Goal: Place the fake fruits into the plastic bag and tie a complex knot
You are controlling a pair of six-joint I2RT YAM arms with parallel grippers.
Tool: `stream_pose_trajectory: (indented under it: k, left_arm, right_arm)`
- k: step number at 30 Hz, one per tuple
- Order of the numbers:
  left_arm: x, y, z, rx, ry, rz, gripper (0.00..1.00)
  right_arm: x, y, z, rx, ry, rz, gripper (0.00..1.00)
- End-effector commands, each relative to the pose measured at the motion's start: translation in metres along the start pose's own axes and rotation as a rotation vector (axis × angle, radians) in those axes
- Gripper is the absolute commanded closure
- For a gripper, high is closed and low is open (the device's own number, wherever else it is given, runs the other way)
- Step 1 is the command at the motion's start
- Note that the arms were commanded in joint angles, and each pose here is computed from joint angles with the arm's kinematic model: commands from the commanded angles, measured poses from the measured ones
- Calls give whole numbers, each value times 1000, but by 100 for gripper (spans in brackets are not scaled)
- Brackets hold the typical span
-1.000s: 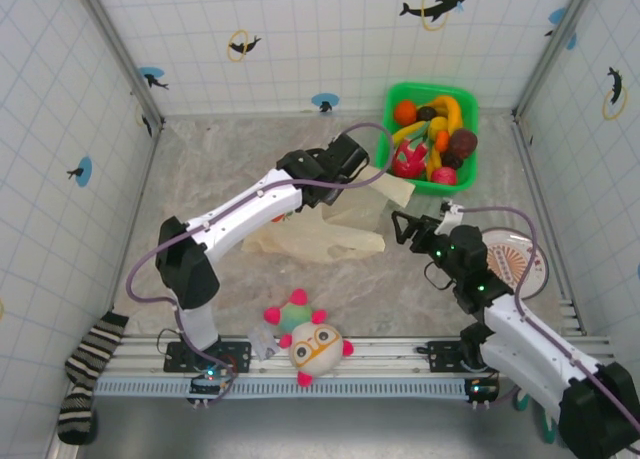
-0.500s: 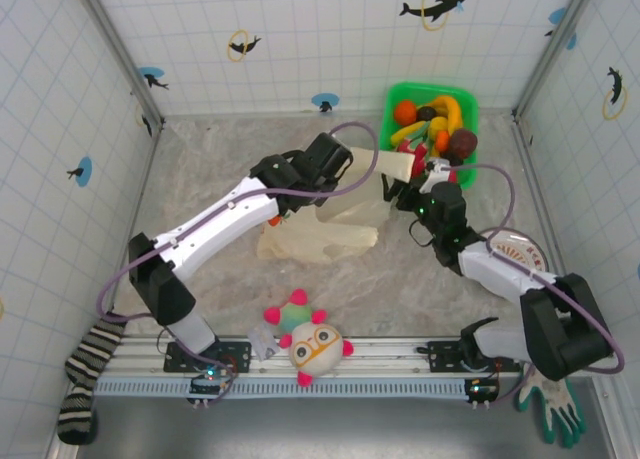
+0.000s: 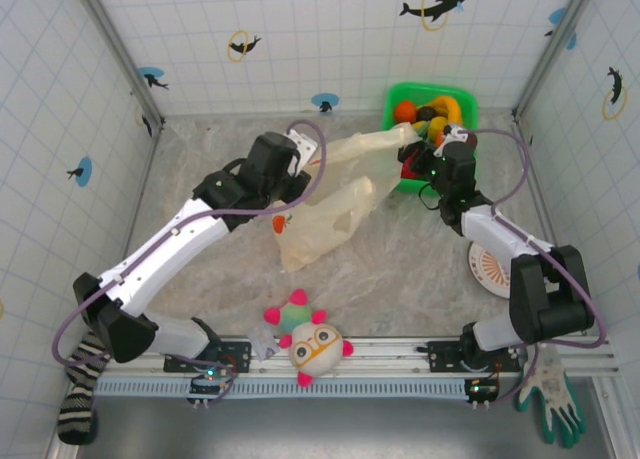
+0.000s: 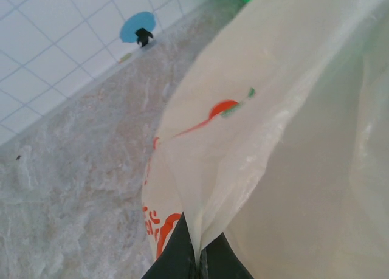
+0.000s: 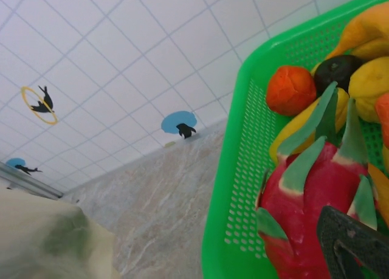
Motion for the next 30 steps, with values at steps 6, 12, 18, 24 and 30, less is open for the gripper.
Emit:
stream_pose_trajectory:
  k: [6, 12, 18, 24, 30]
  left_arm:
    - [8, 11, 15, 63, -89, 34, 100]
    - [15, 28, 25, 137, -138, 84, 100]
    - [21, 46, 33, 172, -174, 138, 100]
    - [16, 71, 40, 203, -164, 225, 100]
    - [21, 77, 38, 178, -173, 211, 100]
  right_arm:
    - [-31, -5, 38, 187, -93, 188, 0]
    - [-72, -33, 54, 259, -128, 328, 0]
    - [-102, -69, 36, 197, -135, 391, 0]
    - [-124, -111, 15, 164, -187, 503, 0]
    - [-116, -143, 1, 120, -234, 534, 0]
Point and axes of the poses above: each hand's point on the last joint's axis, 136 mm out from that joint toward the fingers, its own y axis out along the fingers, its own z axis along the line the jaws close on, x = y × z, the point moved 3 cm from there along -y, back along the fingers, and after that the axes turned 5 degrees about y, right-handed, at the moved point
